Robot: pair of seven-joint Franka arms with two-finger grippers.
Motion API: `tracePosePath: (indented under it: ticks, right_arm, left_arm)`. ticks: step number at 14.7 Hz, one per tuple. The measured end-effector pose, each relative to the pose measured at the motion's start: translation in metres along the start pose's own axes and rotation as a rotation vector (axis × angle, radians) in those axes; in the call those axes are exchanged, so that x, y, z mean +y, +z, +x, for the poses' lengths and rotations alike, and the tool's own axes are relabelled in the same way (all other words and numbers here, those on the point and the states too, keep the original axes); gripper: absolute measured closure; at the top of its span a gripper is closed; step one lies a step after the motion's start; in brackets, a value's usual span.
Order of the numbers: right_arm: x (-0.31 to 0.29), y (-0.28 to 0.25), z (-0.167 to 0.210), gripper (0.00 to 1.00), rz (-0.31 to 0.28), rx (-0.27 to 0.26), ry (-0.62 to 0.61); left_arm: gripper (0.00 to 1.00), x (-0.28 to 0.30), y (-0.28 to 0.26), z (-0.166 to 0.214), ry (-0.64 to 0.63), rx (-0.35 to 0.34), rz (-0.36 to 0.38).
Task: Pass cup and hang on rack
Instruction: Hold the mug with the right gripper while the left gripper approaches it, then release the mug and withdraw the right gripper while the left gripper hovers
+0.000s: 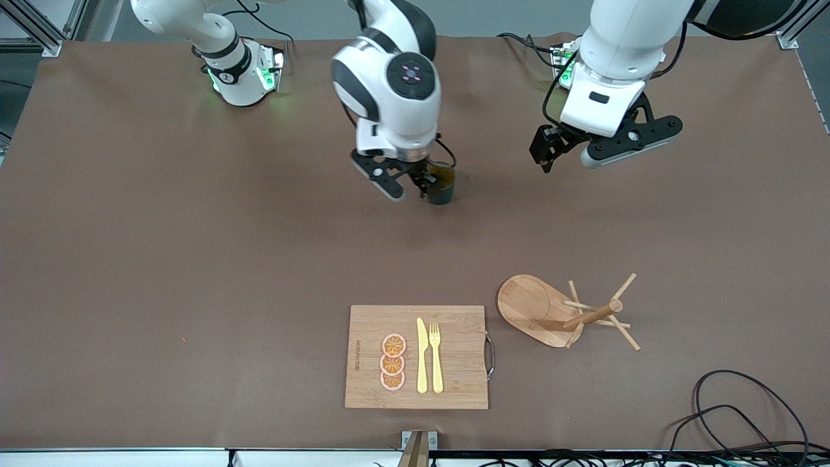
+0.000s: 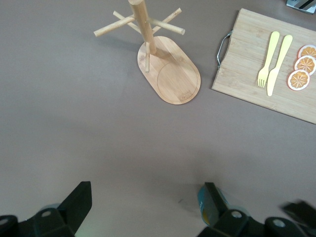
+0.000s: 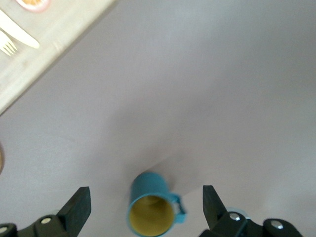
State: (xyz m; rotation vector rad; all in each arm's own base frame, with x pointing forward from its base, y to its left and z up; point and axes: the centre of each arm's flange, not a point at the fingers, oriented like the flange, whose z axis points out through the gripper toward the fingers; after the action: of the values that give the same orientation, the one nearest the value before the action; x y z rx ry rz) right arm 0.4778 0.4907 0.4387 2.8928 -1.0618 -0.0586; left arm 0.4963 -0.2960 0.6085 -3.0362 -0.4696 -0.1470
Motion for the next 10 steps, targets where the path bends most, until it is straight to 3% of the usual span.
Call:
tracePosePath:
  ticks: [2, 4, 6, 10]
  right_arm:
    - [0.021, -0.017, 0.042, 0.0, -0.003, 0.004, -0.096]
    - [0.036, -0.01, 0.077, 0.0, -0.033, 0.027, -0.161]
    - [0.047, -0.001, 0.105, 0.0, -0.051, 0.016, -0.238]
    - [0.112, -0.041, 0.187, 0.0, -0.016, 0.017, -0.445]
  left_arm:
    - [0.0, 0.02, 0.004, -0.023, -0.008, 0.033, 0.033]
    - [0.0, 0.055, 0.014, -0.062, -0.017, 0.076, 0.068]
    - [0.0, 0.092, 0.03, -0.107, -0.018, 0.13, 0.103]
    - [0.0, 0.149, 0.081, -0.178, -0.057, 0.239, 0.165]
